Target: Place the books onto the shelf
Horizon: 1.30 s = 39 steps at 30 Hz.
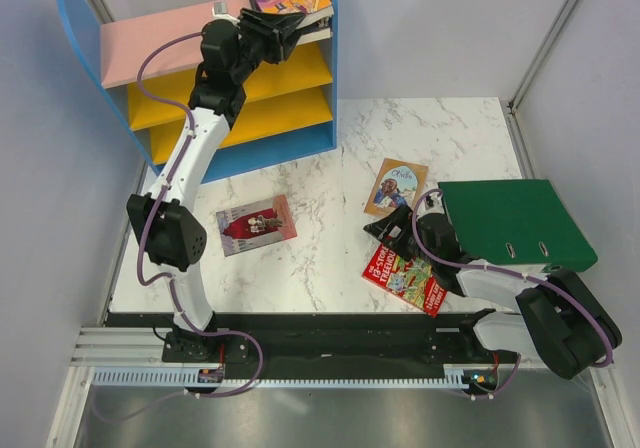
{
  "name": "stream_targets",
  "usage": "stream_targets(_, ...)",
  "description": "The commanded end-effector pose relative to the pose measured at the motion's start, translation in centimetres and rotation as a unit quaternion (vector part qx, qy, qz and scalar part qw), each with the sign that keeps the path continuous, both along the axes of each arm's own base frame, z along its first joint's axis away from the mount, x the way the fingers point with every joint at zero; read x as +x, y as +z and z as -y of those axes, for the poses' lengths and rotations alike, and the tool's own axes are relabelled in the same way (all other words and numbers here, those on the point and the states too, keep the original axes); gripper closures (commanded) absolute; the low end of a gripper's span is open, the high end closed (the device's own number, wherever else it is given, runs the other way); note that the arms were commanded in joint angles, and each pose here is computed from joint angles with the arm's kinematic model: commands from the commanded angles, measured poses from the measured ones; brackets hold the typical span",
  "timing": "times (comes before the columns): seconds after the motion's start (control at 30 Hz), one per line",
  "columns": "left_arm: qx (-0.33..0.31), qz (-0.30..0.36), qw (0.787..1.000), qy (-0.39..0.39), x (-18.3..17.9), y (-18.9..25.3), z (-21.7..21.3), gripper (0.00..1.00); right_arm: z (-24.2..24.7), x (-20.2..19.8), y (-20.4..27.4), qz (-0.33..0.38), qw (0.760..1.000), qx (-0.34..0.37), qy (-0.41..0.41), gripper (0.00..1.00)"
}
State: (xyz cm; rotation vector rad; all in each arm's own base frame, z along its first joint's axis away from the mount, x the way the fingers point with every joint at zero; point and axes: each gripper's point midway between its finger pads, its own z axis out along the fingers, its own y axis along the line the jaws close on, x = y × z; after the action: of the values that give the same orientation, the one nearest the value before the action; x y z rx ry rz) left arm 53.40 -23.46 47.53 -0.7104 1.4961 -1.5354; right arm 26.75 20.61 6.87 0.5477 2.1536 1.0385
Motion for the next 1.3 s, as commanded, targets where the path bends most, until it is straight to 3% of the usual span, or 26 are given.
stream_targets(0.0, -0.046, 0.0, 0.999, -0.029, -1.4, 2.0, -0.1, 0.56, -0.2, 0.2, 0.6, 0.017, 1.0, 0.004, 0.005, 0.08)
stream_targets(0.07, -0.047, -0.002, 0.999, -0.027, -1.4, 2.1, -0.6, 0.45, -0.2, 0.2, 0.6, 0.017, 1.0, 0.003, 0.004, 0.08)
stream_targets(0.13, -0.049, 0.001, 0.998, -0.026, -1.8, 2.7, -1.0, 0.43, -0.2, 0.2, 0.7, 0.017, 1.0, 0.003, 0.004, 0.08)
stream_targets(0.17, -0.049, 0.003, 0.998, -0.025, -1.8, 2.9, -1.3, 0.26, -0.2, 0.2, 0.7, 0.018, 1.0, 0.002, 0.005, 0.07)
stream_targets(0.2, -0.052, 0.003, 0.998, -0.025, -2.0, 3.1, -1.5, 0.21, -0.2, 0.2, 0.7, 0.017, 1.0, 0.003, 0.004, 0.08)
stream_targets(0.53, -0.11, -0.012, 0.989, -0.097, -3.3, 4.5, -1.2, 0.19, -0.2, 0.2, 0.7, 0.017, 1.0, 0.004, 0.005, 0.07)
stream_targets(0.6, -0.122, -0.014, 0.984, -0.126, -3.5, 4.4, -0.7, 0.01, -0.2, 0.1, 0.8, 0.018, 1.0, 0.005, 0.006, 0.07)
stream_targets(0.8, -0.082, 0.005, 0.982, -0.172, -5.2, 4.3, -0.1, 0.0, -0.1, 0.2, 0.9, 0.019, 1.0, 0.003, 0.003, 0.07)
stream_targets(1.07, -0.05, -0.075, 0.989, -0.116, -6.2, -0.2, -2.6, 0.0, -0.1, 0.1, 0.8, 0.019, 1.0, 0.002, 0.004, 0.07)
stream_targets(1.27, -0.039, -0.087, 0.987, -0.127, -7.4, -1.0, -2.7, 0.0, -0.2, 0.1, 0.8, 0.018, 1.0, 0.003, 0.005, 0.07)
